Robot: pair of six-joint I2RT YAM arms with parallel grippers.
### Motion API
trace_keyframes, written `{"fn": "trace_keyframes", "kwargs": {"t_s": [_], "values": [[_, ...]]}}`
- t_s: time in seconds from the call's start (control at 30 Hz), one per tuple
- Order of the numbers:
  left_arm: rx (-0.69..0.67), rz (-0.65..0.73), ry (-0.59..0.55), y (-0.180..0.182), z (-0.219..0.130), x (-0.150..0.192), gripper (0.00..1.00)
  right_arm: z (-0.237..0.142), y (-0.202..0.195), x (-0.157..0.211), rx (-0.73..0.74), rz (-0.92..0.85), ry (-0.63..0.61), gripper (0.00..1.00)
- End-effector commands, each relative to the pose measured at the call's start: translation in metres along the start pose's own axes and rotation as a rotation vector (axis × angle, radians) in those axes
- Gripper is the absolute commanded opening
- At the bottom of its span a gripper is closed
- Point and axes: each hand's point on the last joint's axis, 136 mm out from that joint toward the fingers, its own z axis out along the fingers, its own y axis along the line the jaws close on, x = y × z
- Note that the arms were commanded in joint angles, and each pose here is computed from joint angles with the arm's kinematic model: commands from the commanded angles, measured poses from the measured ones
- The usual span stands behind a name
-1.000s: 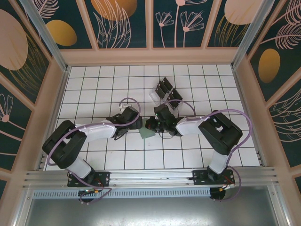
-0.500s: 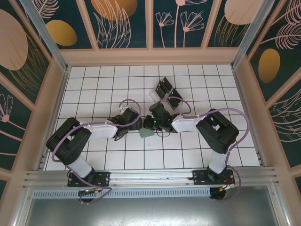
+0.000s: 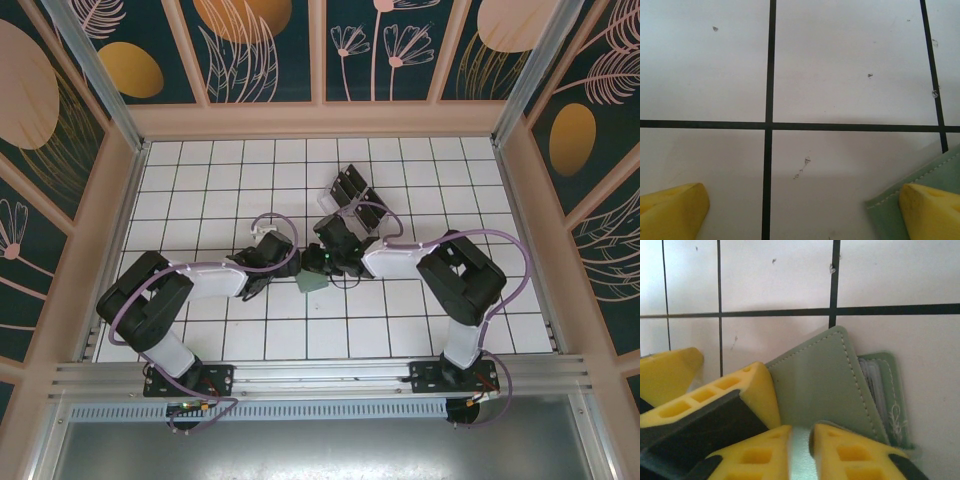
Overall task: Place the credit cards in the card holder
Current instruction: Close the button on the card holder, then reset both arms
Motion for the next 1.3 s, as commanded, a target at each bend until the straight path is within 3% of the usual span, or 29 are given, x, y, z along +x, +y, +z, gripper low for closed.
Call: {"fn": "trace_keyframes", "kwargs": {"t_s": [0.0,0.17,0.33,0.53,0.6,0.77,0.83,0.93,1.07,1.27], "values": [[0.016,0.026,0.105,0.002,0.003,0.028,0.98,-0.027,0.042,-0.024,-0.071,-0.062,-0.069,0.33],[0.025,0.03,0.041,-0.007,-0.009,0.001,0.99,-0.077,0.07,-0.049,-0.126,-0.07,-0.19,0.45],[0.043,0.021,-0.065,-0.019,-0.036,-0.043,0.98,-0.136,0.057,-0.06,-0.101,-0.037,-0.334,0.55],[0.046,0.033,-0.249,-0.03,-0.085,-0.118,0.98,-0.235,0.001,-0.097,-0.001,0.005,-0.631,0.65],[0.038,0.028,-0.33,-0.026,-0.103,-0.147,0.98,-0.27,-0.024,-0.11,0.076,0.003,-0.756,0.81],[0.005,-0.054,-0.503,0.012,-0.133,-0.203,0.99,-0.327,-0.094,-0.137,0.334,0.011,-0.984,0.99],[-0.01,-0.05,-0.576,0.03,-0.139,-0.215,0.99,-0.336,-0.124,-0.146,0.419,0.024,-1.017,0.99],[-0.056,-0.044,-0.706,0.064,-0.15,-0.224,0.99,-0.346,-0.175,-0.159,0.528,0.067,-1.066,0.99],[-0.158,-0.079,-0.727,0.122,-0.142,-0.215,0.99,-0.35,-0.242,-0.164,0.663,0.142,-1.11,0.99],[-0.232,-0.12,-0.781,0.173,-0.139,-0.183,0.99,-0.34,-0.276,-0.16,0.744,0.126,-1.131,0.99]]}}
